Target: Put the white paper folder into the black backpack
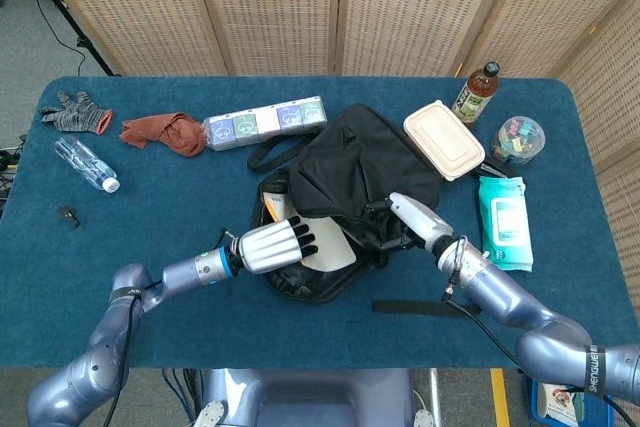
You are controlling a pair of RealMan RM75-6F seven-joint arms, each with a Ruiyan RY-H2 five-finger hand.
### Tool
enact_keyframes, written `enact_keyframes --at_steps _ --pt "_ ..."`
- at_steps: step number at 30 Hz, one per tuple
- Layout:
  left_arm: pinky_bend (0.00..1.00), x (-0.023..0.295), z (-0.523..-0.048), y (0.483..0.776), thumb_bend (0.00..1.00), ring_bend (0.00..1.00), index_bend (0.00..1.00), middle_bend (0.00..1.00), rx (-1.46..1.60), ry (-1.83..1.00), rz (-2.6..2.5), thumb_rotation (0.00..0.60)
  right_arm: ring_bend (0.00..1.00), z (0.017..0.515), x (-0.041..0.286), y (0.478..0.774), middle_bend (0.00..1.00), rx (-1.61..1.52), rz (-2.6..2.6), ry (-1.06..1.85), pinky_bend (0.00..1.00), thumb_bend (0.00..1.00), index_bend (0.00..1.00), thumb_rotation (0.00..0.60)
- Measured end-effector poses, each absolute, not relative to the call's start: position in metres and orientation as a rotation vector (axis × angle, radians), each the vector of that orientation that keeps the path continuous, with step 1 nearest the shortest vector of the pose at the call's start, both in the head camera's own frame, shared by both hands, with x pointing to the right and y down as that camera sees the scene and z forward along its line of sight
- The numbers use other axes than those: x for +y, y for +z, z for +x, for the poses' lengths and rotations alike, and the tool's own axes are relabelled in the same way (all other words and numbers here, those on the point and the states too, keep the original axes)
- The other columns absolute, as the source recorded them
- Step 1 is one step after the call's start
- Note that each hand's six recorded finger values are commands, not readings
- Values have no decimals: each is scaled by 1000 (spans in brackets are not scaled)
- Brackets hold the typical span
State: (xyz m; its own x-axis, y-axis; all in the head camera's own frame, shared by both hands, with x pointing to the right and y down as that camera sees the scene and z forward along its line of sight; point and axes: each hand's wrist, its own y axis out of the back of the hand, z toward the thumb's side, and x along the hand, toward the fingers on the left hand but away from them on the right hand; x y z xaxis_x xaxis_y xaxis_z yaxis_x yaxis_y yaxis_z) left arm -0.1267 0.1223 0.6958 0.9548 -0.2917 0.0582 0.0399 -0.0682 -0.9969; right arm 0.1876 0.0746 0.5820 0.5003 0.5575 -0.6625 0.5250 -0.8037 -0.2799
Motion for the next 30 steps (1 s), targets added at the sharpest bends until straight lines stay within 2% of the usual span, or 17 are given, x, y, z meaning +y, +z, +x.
enact_keyframes --at_steps 4,7,14,16,20,23,28,30 --pt "656 124 -123 686 529 492 740 619 240 -228 -1616 600 498 188 76 583 660 -970 -2697 1216 545 609 588 600" --pt "652 123 -122 690 517 487 740 605 227 -253 -1609 600 500 188 78 581 662 -952 -2708 1217 545 611 590 600" --pt "571 114 -117 701 483 464 730 580 245 -339 -1585 600 503 186 80 576 665 -919 -2728 1215 548 614 591 600" --pt "536 112 -115 700 474 430 703 538 264 -343 -1587 600 503 186 80 576 665 -912 -2730 1217 548 614 591 600" --pt "367 109 -114 704 441 245 503 296 243 -367 -1552 600 504 188 80 577 665 -909 -2731 1225 548 614 591 600" --pt "305 105 -115 711 418 141 364 153 227 -414 -1525 600 504 190 79 579 665 -914 -2728 1232 548 615 591 600" --pt "271 101 -117 713 330 52 160 24 230 -444 -1518 600 504 191 78 579 665 -919 -2721 1231 548 617 591 600" --pt "247 101 -120 710 253 12 60 0 243 -428 -1533 600 504 191 77 579 665 -924 -2716 1230 548 617 591 600"
